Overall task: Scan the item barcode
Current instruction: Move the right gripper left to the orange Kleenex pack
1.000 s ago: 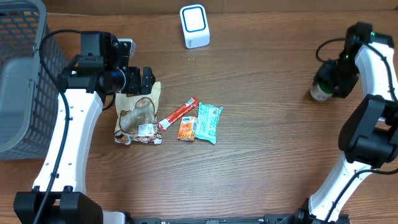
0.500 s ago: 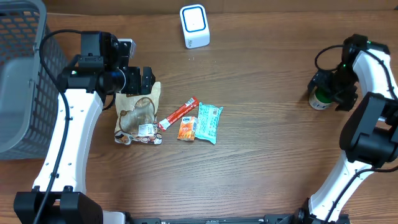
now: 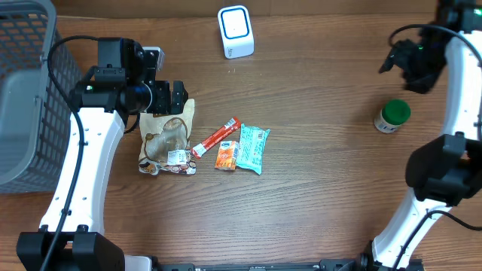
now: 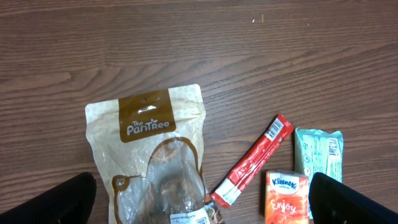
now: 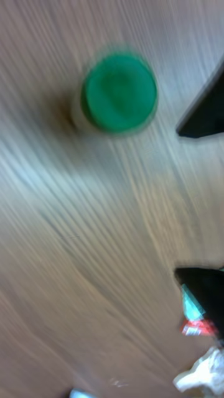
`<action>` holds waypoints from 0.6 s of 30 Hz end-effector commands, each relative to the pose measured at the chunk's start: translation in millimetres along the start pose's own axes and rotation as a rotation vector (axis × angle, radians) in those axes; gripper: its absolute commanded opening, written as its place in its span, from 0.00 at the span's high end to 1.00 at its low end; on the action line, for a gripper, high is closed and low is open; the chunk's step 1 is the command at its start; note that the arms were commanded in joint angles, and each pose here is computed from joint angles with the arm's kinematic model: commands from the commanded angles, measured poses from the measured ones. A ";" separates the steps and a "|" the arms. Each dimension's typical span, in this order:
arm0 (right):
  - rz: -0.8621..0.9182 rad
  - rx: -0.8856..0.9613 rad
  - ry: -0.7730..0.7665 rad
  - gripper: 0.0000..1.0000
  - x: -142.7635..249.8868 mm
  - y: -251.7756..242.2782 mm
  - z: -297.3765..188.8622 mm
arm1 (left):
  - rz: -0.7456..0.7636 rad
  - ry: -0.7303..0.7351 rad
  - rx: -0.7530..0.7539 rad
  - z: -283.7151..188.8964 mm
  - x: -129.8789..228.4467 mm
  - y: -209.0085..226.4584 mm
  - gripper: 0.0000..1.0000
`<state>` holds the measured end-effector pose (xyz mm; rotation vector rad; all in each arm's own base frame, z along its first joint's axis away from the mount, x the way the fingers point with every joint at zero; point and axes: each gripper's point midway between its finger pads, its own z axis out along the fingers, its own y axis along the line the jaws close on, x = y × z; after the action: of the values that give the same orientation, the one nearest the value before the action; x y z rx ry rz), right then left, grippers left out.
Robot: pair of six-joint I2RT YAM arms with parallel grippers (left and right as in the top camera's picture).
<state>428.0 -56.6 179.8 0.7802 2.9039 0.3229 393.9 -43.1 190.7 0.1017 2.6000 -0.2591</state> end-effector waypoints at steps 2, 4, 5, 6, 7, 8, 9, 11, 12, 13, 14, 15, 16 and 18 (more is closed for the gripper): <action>-0.109 -0.084 0.063 0.51 30.4 46.7 -1.5 | -0.011 -0.001 0.008 1.4 -2.0 -1.2 0.00; -0.152 -0.078 0.095 0.51 45.1 60.6 2.9 | -0.011 -0.001 0.008 1.4 -2.0 -1.2 0.00; -0.171 -0.075 0.109 0.51 51.4 66.0 4.2 | -0.011 -0.001 0.008 1.4 -2.0 -1.2 0.00; -0.210 -0.072 0.129 0.51 61.6 74.8 6.1 | -0.011 -0.001 0.008 1.4 -2.0 -1.2 0.00; -0.234 -0.068 0.142 0.51 69.0 81.3 7.4 | -0.011 -0.001 0.008 1.4 -2.0 -1.2 0.00; -0.257 -0.065 0.156 0.51 77.0 88.6 8.8 | -0.011 -0.001 0.008 1.4 -2.0 -1.2 0.00; -0.282 -0.064 0.167 0.51 85.0 96.6 10.4 | -0.011 -0.001 0.008 1.4 -2.0 -1.2 0.00; -0.335 -0.063 0.185 0.51 101.0 113.2 15.2 | -0.011 -0.001 0.008 1.4 -2.0 -1.2 0.00; -0.364 -0.062 0.196 0.51 110.3 121.5 18.0 | -0.011 -0.001 0.008 1.4 -2.0 -1.2 0.00; -0.379 -0.059 0.204 0.51 116.3 126.3 20.0 | -0.011 -0.001 0.008 1.4 -2.0 -1.2 0.00; -0.405 -0.057 0.217 0.51 125.7 133.4 23.9 | -0.011 -0.001 0.008 1.4 -2.0 -1.2 0.00; -0.433 -0.053 0.232 0.51 136.0 140.1 28.1 | -0.011 -0.001 0.008 1.4 -2.0 -1.2 0.00; -0.459 -0.046 0.250 0.51 147.7 146.3 33.2 | -0.011 -0.001 0.008 1.4 -2.0 -1.2 0.00; -0.482 -0.033 0.272 0.50 163.0 153.7 41.0 | -0.011 -0.001 0.008 1.4 -2.0 -1.2 0.00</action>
<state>383.0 141.4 169.6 0.0909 3.1725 0.4454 394.0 -43.1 190.8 0.1017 2.5996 -0.2591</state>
